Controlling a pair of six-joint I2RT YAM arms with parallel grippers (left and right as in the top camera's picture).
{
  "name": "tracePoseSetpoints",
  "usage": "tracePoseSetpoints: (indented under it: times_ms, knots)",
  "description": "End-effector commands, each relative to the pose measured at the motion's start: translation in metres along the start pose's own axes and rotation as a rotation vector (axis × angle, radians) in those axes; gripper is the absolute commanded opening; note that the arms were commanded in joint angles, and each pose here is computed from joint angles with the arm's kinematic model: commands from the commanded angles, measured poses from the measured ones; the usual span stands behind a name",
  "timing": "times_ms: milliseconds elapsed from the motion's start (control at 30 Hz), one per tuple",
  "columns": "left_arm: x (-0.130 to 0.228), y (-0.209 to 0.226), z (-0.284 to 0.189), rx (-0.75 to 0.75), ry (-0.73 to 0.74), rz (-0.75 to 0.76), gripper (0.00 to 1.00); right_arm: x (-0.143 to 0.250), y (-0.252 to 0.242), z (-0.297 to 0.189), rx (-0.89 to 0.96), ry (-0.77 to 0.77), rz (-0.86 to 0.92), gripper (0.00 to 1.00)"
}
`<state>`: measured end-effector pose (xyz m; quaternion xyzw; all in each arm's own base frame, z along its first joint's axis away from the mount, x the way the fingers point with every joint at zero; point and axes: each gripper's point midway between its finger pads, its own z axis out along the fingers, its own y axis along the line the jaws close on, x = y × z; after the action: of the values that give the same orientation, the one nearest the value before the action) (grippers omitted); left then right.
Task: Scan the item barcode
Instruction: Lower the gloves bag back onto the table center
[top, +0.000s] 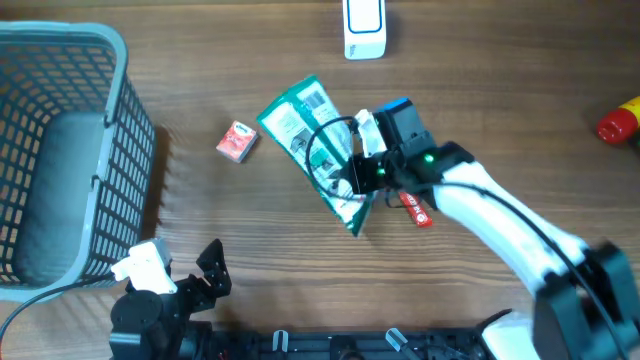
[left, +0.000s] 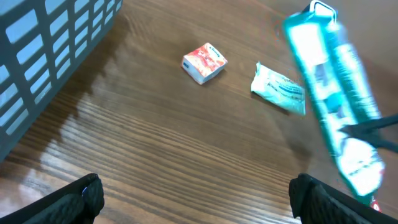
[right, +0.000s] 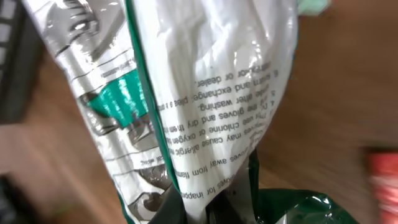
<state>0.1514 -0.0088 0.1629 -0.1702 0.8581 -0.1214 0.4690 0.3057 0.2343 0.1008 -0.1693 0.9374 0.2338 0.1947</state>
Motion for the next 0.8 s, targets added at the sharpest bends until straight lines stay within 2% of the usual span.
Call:
tracePoseSetpoints:
  times_ms: [0,67,200,333,567,667,767]
  knots:
    - [0.000,0.000,0.000,0.001,-0.004,0.016,1.00,-0.003,-0.050,-0.009,0.419,-0.054,-0.072,0.05]
    - [0.000,0.000,0.000,0.001,-0.004,0.016,1.00,-0.003,-0.071,-0.006,0.594,-0.087,-0.039,0.05]
    - [0.000,0.000,0.000,0.001,-0.004,0.016,1.00,-0.004,-0.094,0.004,0.871,-0.133,-0.111,0.05]
    - [0.000,0.000,0.000,0.001,-0.004,0.016,1.00,0.017,-0.053,0.043,0.732,-0.055,-0.235,0.05]
    - [0.000,0.000,0.000,0.001,-0.004,0.016,1.00,0.044,-0.003,0.055,0.660,-0.038,-0.315,0.05]
    - [0.000,0.000,0.000,0.001,-0.004,0.016,1.00,0.048,0.008,0.061,0.607,-0.032,-0.316,0.09]
    - [0.000,0.000,0.000,0.001,-0.004,0.016,1.00,0.047,0.022,0.070,0.527,-0.015,-0.385,0.08]
